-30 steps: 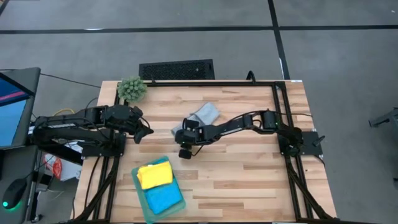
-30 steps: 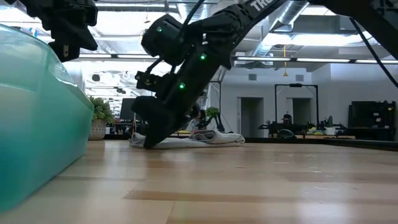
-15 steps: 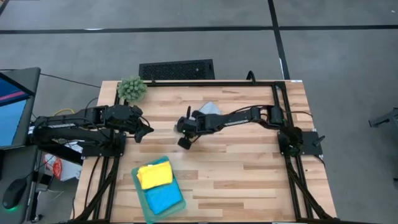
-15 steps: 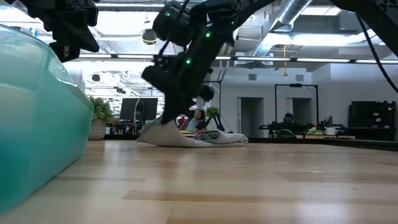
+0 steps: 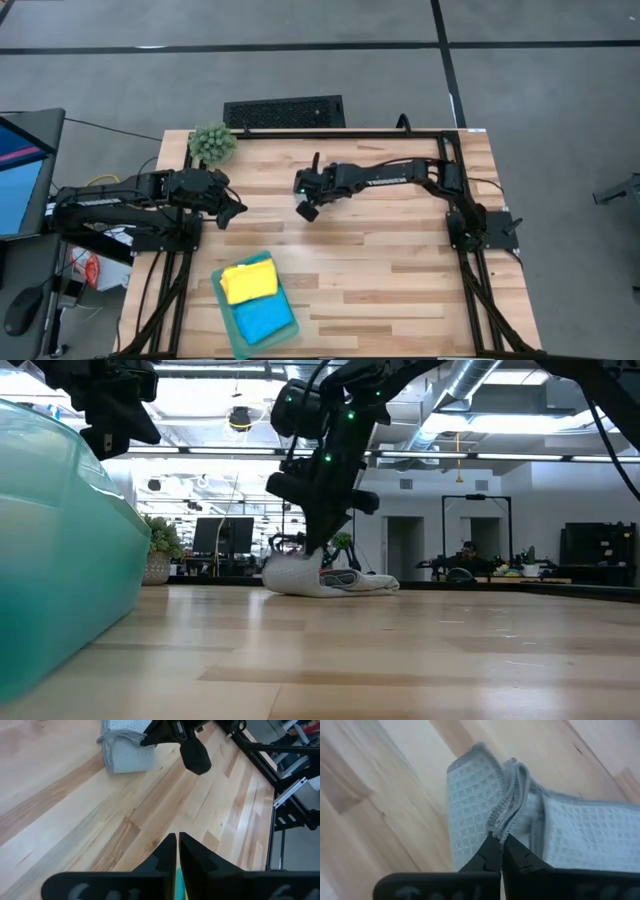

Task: Fold microfiber towels
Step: Fold the gray towel and put into the bin

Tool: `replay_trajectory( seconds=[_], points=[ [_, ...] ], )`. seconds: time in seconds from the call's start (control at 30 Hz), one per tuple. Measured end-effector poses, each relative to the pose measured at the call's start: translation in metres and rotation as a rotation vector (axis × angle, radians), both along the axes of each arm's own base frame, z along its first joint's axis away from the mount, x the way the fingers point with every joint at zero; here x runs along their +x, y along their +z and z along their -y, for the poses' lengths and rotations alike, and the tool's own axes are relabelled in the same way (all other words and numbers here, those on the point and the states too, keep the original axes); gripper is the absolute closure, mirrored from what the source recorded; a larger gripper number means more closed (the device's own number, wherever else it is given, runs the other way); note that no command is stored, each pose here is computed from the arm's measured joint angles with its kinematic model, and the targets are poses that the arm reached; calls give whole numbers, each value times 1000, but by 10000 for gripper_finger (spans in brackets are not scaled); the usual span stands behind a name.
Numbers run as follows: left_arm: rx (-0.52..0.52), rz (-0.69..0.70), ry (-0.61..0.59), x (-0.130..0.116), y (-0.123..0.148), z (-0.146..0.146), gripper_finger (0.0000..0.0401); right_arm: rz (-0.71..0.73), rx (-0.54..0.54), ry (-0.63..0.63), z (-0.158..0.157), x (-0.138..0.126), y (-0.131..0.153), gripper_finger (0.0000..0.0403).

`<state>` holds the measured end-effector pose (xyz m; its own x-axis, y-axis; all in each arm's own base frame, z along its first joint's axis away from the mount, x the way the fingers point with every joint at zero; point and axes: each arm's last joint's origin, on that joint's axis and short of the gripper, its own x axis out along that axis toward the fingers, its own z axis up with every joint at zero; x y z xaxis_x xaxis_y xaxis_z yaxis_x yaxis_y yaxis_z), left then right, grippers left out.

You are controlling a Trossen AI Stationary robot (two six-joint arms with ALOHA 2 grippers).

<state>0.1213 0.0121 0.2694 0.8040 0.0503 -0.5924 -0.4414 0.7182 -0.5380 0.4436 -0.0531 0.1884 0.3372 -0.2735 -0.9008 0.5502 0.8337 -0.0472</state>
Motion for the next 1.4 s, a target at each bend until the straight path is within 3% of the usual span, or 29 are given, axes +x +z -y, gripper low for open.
replay_trajectory(
  seconds=[0.27,0.5,0.87,1.13,1.4],
  points=[
    [18,-3,26,0,0,-1,389,-8,-27,-30,3,-10,20,389],
    [31,-2,42,0,0,-2,389,-69,-67,-82,27,-28,35,389],
    [32,3,42,0,0,-2,389,-212,-39,-127,45,-48,10,386],
    [26,3,46,0,0,-2,389,-221,-18,-150,53,-58,-19,348],
    [27,-10,63,3,-1,-2,389,-261,2,-216,67,-71,-12,298]
  ],
)
